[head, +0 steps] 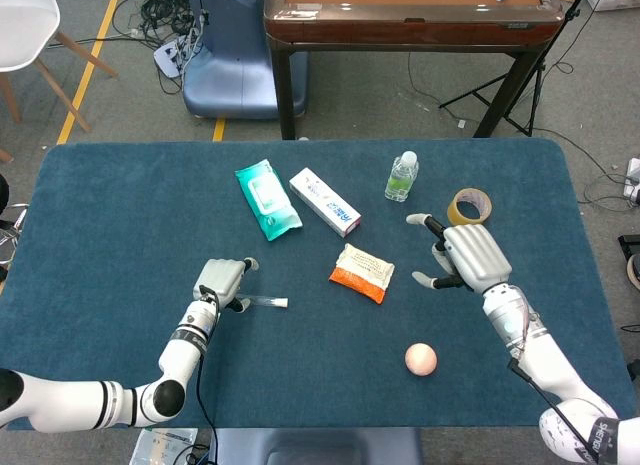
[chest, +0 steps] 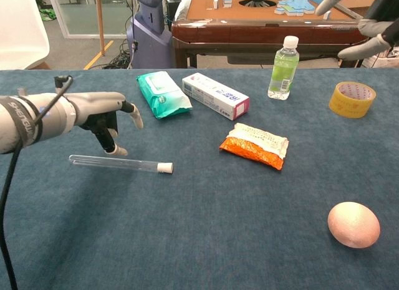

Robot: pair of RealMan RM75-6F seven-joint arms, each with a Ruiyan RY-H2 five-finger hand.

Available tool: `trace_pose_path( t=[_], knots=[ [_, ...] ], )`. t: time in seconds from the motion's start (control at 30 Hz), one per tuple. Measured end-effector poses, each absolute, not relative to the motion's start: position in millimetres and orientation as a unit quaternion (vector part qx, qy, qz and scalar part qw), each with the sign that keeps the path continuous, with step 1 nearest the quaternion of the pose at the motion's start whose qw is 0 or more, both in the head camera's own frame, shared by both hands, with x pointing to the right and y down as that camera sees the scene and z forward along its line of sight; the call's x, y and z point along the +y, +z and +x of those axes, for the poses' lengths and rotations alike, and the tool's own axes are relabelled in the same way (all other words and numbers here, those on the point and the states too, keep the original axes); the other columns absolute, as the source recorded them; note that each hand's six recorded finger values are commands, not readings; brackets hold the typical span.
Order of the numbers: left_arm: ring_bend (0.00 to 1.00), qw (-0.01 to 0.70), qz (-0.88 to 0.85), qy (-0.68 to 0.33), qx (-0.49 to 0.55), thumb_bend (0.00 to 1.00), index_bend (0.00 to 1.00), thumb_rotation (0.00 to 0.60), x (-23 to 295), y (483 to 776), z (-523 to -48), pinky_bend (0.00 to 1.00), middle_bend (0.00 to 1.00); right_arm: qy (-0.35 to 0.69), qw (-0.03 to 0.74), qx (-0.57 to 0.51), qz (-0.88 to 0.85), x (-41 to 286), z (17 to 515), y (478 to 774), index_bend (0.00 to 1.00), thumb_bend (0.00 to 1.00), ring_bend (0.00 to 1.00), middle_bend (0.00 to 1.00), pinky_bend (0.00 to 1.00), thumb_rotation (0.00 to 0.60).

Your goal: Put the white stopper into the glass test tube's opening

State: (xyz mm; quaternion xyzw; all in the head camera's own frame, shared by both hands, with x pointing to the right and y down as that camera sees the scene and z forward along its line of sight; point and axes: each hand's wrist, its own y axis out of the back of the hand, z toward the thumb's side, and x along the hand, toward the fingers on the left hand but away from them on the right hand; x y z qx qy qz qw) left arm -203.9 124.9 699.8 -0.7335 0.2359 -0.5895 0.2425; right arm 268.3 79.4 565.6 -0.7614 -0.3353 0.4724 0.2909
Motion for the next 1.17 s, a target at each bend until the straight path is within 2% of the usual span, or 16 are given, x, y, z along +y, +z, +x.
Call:
trace_pose_path(
  t=[0.13, 0.23, 0.3, 0.37, 0.5, 0.63, 0.93, 1.17],
  knots=[
    [0.91, 0.256, -0.730, -0.578, 0.261, 0.27, 0.26, 0.600, 114, 675, -223, 1.00, 0.88, 0.511, 0.296, -0.331, -0.736, 84, 299, 566, 0.21, 0.19, 0.82, 0.76, 0.98, 0.600],
    [0.79, 0.271, -0.719, -0.572, 0.287, 0.27, 0.29, 0.600, 107, 655, -246, 0.99, 0.77, 0.541, 0.297, -0.332, -0.713, 90, 325, 568, 0.21, 0.19, 0.70, 0.63, 0.87, 0.600],
    [0.70, 0.282, -0.709, -0.570, 0.305, 0.27, 0.30, 0.600, 104, 643, -265, 0.93, 0.68, 0.559, 0.297, -0.335, -0.698, 95, 343, 569, 0.21, 0.19, 0.61, 0.55, 0.81, 0.600],
    [0.62, 0.290, -0.700, -0.569, 0.319, 0.27, 0.30, 0.600, 105, 635, -279, 0.85, 0.62, 0.571, 0.298, -0.338, -0.686, 99, 356, 570, 0.21, 0.19, 0.57, 0.52, 0.78, 0.600],
    [0.49, 0.314, -0.677, -0.565, 0.351, 0.27, 0.30, 0.600, 112, 618, -310, 0.70, 0.50, 0.588, 0.307, -0.353, -0.660, 108, 384, 567, 0.21, 0.20, 0.56, 0.51, 0.78, 0.600],
    [0.43, 0.338, -0.652, -0.565, 0.376, 0.27, 0.30, 0.600, 124, 602, -340, 0.60, 0.45, 0.593, 0.321, -0.370, -0.638, 117, 407, 561, 0.21, 0.20, 0.56, 0.51, 0.78, 0.600],
    [0.42, 0.366, -0.612, -0.565, 0.416, 0.27, 0.30, 0.600, 171, 571, -390, 0.59, 0.44, 0.590, 0.345, -0.399, -0.612, 147, 440, 549, 0.21, 0.20, 0.56, 0.51, 0.78, 0.600],
    [0.42, 0.355, -0.598, -0.580, 0.424, 0.27, 0.31, 0.600, 208, 563, -410, 0.57, 0.44, 0.582, 0.353, -0.405, -0.611, 163, 443, 545, 0.21, 0.20, 0.56, 0.51, 0.78, 0.600]
  ],
)
